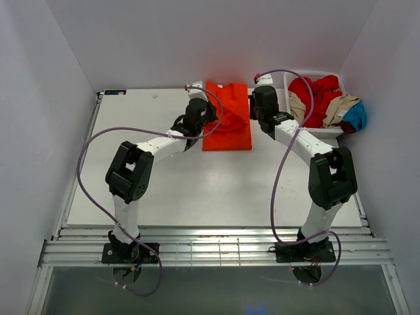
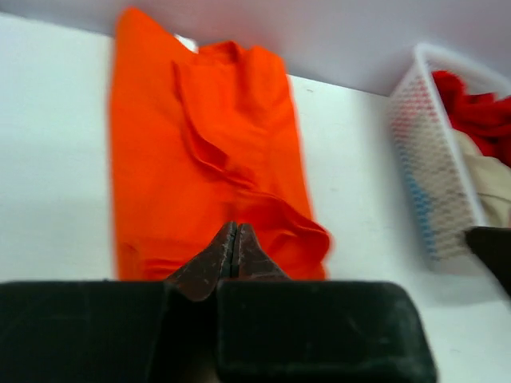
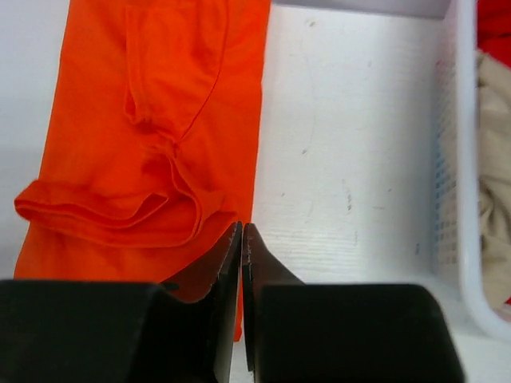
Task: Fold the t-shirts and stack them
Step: Fold the folded rectangular tshirt in 1/3 of the way
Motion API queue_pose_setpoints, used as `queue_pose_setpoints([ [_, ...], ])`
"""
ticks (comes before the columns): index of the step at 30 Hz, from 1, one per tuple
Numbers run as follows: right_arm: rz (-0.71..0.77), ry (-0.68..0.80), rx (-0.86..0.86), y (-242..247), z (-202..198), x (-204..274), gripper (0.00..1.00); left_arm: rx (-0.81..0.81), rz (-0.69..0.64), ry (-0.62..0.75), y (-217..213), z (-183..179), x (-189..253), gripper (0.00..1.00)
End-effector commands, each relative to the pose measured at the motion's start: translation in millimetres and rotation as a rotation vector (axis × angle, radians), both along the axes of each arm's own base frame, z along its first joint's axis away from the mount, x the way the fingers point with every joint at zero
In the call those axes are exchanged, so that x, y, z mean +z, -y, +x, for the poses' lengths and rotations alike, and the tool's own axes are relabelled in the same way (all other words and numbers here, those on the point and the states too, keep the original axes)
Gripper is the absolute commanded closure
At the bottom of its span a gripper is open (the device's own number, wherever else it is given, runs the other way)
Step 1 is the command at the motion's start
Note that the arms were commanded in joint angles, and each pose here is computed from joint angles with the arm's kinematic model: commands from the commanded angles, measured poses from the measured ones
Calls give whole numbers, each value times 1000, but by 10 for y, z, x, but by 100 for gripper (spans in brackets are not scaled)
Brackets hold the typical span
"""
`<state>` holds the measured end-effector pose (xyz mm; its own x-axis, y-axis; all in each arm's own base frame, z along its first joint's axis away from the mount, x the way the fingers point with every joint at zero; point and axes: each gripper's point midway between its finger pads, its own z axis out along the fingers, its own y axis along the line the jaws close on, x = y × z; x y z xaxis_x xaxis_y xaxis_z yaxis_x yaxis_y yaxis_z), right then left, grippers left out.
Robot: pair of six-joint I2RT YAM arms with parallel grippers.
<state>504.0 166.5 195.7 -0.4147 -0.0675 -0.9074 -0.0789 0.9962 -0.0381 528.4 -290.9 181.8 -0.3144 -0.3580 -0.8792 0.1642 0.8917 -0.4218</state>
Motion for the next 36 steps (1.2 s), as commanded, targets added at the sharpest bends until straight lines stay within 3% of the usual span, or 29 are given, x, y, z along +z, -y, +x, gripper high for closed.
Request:
queue_pose_setpoints([
  [1,53,-92,98,-208,-148,-417,92,-141,-20,-25,557,-397,-197,100],
  [9,146,-173,246,-524,-273,-778,92,-242,-20,-132,896,-556,-787,100],
  [22,259,-252,414,-962,-309,-1035,92,-224,57,-260,748,-739,-1547,100],
  [36,288,-314,441,-1154,-432,-1325,92,-216,69,-355,536,-1466,-1917,100],
])
